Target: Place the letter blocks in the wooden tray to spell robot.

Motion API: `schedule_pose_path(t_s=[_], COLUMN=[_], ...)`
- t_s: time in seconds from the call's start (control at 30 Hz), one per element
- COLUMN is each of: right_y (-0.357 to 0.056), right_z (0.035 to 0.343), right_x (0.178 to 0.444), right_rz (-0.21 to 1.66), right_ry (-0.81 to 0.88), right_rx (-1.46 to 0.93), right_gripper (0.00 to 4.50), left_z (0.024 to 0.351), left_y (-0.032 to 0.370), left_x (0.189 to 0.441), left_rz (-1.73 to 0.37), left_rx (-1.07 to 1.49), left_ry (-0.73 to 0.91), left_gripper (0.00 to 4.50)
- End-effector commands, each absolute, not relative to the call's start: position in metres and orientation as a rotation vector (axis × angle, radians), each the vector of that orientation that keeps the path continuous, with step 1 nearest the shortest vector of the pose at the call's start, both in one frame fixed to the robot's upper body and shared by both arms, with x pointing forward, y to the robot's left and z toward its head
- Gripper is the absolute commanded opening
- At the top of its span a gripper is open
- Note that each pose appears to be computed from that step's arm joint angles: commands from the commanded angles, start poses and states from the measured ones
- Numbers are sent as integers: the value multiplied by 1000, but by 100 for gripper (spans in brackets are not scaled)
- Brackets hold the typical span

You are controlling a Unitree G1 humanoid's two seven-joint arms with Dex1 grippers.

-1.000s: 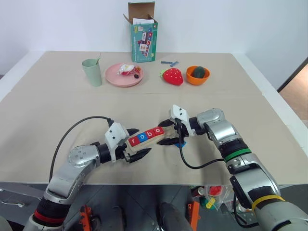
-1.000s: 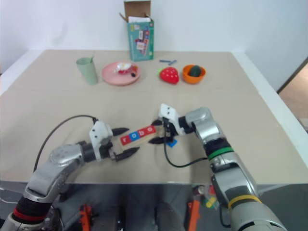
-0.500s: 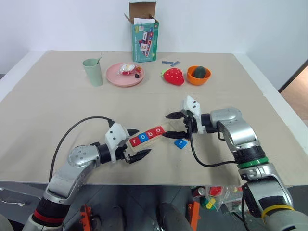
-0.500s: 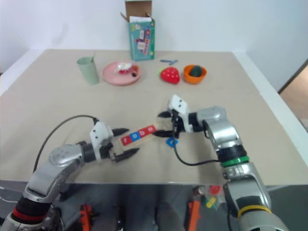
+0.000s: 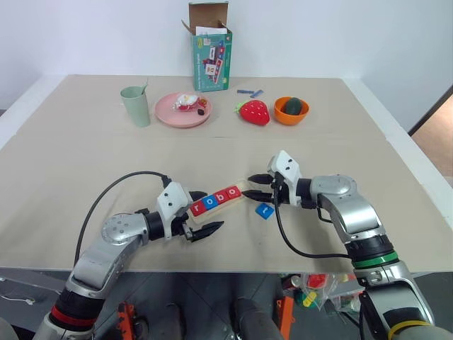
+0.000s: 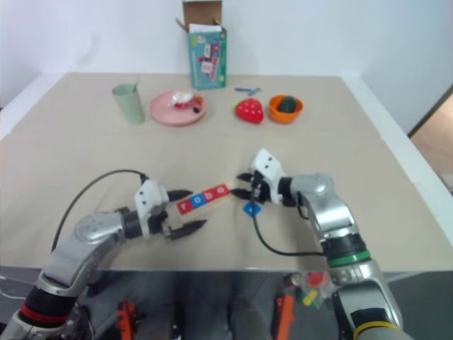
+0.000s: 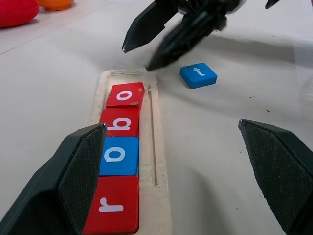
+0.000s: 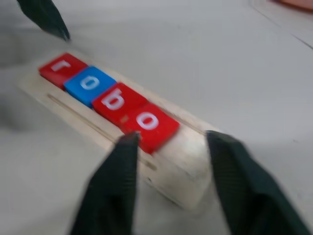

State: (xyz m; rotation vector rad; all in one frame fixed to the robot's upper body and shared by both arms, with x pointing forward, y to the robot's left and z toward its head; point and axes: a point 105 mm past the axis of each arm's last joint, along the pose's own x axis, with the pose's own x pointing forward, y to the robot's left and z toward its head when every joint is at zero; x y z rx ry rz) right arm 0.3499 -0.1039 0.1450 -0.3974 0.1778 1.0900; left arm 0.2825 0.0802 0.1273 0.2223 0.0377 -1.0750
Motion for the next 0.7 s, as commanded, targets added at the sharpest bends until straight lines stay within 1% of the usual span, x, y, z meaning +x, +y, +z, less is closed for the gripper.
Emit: schedule_pose_path(t_s=[0.03, 0.07, 0.1, 0.27, 0.7], right_y=[-98, -97, -97, -93, -93], right_z=[156, 155, 154, 143, 131], right_x=[339, 337, 335, 333, 349], right_rz=[1149, 1161, 1166, 1181, 1149], right_ry=[162, 173, 180, 215, 229], right_rx=[-386, -383, -384, -402, -441], right_gripper=[47, 14, 4, 4, 4], left_z=[136, 136, 136, 135, 134], left_y=[78, 78, 77, 77, 78], left_x=[281, 281, 280, 280, 281], left_rz=[-1084, -1085, -1085, -1084, -1068], left_rx=[251, 252, 254, 258, 262], left_ry=[-5, -4, -2, -1, -1], left_gripper=[450, 450, 450, 450, 450])
